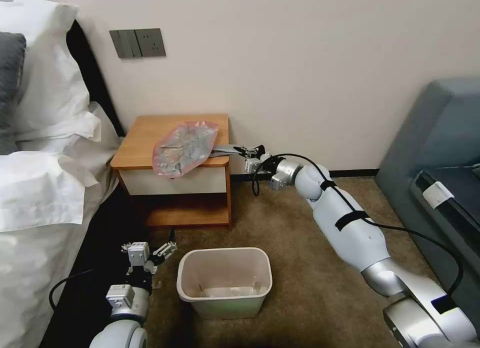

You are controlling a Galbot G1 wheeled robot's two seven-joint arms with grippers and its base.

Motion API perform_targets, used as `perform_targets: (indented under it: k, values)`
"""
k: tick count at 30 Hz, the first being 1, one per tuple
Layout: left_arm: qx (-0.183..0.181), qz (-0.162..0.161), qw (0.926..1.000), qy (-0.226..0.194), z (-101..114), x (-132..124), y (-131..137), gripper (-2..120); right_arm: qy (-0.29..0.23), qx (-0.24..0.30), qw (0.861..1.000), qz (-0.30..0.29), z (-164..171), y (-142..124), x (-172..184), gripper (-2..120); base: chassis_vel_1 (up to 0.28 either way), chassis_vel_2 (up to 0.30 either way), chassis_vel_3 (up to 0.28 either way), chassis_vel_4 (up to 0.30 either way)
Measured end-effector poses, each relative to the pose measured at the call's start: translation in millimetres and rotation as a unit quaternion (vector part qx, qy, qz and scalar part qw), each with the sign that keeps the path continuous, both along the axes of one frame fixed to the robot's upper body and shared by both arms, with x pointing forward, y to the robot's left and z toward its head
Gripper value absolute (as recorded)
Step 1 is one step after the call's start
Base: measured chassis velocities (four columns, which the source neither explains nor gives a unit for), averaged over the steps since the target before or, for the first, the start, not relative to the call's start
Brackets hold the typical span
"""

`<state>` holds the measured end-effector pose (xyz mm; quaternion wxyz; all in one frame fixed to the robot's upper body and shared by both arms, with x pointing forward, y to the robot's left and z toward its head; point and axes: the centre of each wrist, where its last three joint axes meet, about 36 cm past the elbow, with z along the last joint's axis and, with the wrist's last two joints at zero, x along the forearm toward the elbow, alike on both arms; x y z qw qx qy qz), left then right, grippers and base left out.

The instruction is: Pick up the garbage bag from the table and place it over the trash can.

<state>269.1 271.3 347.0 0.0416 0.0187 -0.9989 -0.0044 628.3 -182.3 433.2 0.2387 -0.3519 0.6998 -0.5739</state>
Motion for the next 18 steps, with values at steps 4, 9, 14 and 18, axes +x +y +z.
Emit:
perform_targets:
  k: [4, 9, 14, 18]
  values:
    - [0.000, 0.009, 1.0000, -0.001, -1.5, -1.1, 3.8, 100, 0.009, 0.024, 1.000, -0.006, 2.0, 1.0, -14.2, 0, 0.000, 0.000, 0.000, 0.000]
    - [-0.003, 0.022, 0.9997, -0.006, 1.4, -1.7, 11.2, 100, 0.026, 0.053, 0.998, -0.013, 1.0, 0.0, -32.8, 0, 0.000, 0.000, 0.000, 0.000]
    - [-0.007, 0.038, 0.9988, -0.028, 21.6, 2.3, 17.1, 100, 0.062, 0.086, 0.994, -0.018, -13.4, -1.8, -53.3, 0, 0.000, 0.000, 0.000, 0.000]
    - [-0.019, 0.043, 0.9981, -0.038, 35.2, 5.5, 18.4, 100, 0.078, 0.098, 0.992, -0.019, -21.1, -1.8, -63.0, 0, 0.000, 0.000, 0.000, 0.000]
